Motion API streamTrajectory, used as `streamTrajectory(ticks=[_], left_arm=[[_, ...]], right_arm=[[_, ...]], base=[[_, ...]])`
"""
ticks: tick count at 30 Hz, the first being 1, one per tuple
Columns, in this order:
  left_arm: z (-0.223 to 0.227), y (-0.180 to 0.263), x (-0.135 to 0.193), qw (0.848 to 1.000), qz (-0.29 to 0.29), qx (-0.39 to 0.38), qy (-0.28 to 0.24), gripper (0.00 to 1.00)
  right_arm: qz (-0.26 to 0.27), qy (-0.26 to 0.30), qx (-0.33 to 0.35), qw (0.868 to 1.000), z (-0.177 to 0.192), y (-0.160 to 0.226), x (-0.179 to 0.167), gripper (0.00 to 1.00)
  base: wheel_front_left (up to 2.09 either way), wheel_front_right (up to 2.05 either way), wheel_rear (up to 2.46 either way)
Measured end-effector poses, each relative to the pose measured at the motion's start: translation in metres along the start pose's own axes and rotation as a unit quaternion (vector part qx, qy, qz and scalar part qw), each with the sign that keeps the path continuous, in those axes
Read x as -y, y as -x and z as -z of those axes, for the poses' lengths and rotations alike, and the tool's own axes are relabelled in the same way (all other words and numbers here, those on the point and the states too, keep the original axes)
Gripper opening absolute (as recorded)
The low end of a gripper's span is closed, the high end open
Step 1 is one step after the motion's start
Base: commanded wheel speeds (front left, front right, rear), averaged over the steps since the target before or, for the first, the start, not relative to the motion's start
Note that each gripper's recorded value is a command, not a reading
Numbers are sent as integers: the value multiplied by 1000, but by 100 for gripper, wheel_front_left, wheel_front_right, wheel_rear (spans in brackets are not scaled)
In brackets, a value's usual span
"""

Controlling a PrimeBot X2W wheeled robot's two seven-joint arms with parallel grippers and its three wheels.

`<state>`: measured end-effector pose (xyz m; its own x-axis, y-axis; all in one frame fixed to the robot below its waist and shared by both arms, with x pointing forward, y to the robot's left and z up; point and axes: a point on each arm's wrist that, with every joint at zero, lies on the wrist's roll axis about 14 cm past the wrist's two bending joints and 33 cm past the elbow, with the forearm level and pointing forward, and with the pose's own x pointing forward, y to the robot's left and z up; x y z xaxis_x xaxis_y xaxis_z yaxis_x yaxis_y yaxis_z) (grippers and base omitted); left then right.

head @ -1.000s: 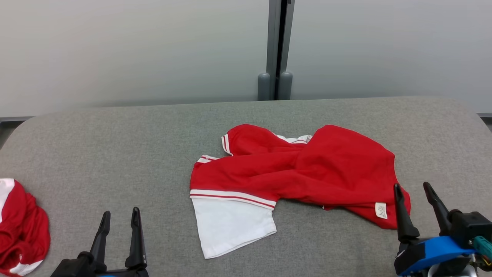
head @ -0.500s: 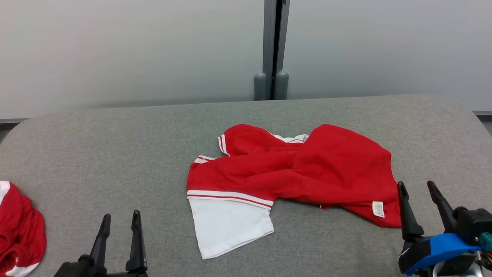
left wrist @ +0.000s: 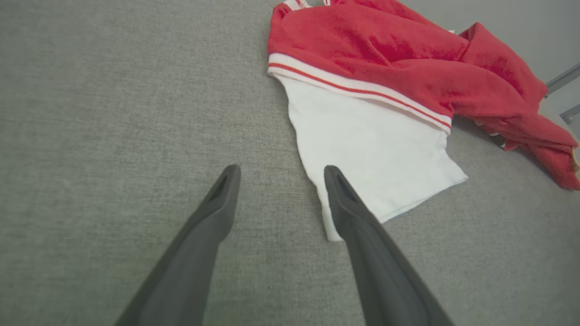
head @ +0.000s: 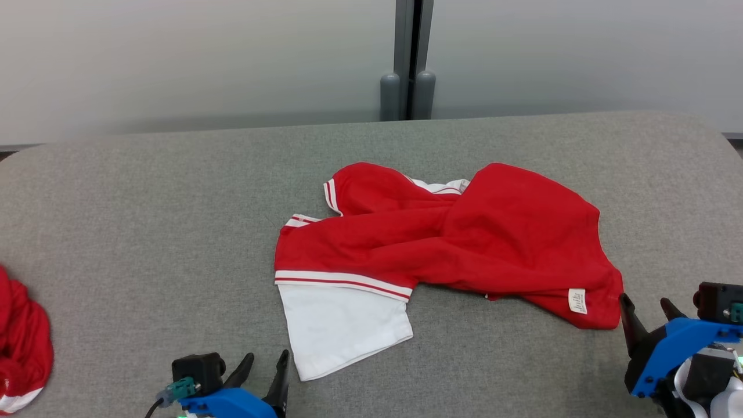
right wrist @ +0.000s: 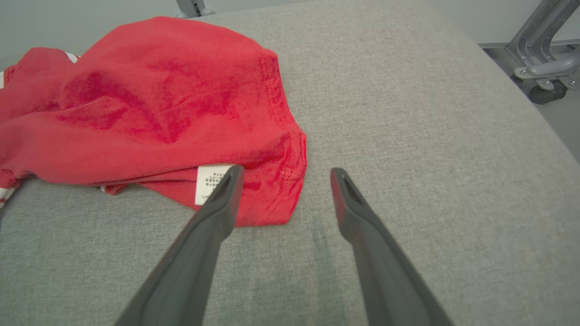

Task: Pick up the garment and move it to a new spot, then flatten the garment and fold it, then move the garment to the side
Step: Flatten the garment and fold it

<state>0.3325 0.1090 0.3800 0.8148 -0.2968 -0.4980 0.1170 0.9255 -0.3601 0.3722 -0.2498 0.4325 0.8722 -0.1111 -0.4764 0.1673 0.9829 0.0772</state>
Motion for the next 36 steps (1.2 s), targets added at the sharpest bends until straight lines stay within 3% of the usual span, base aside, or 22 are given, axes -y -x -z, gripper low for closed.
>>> streamTrajectory(ticks=[16,21,29,30,31,32,36], left_arm=[[22,-32,29,995,37,-91,-24,100],[23,-37,32,994,39,-95,-26,100],[32,-47,34,991,47,-121,-33,100],[32,-47,34,991,47,-121,-33,98],[33,-48,33,991,47,-124,-32,51],[32,-50,34,990,49,-125,-34,0],[31,-52,29,991,45,-125,-22,0]], right_arm=[[18,-5,-117,993,45,-41,2,100],[29,-15,-95,995,37,-52,8,100],[24,7,-137,990,50,-70,-1,100],[24,7,-137,990,50,-70,-1,85],[22,9,-139,990,50,-72,-3,47],[19,13,-141,990,50,-75,-5,0],[7,16,-136,991,47,-82,-15,0]], base=[[0,0,0],[0,0,0],[0,0,0],[0,0,0],[0,0,0],[0,0,0],[0,0,0]])
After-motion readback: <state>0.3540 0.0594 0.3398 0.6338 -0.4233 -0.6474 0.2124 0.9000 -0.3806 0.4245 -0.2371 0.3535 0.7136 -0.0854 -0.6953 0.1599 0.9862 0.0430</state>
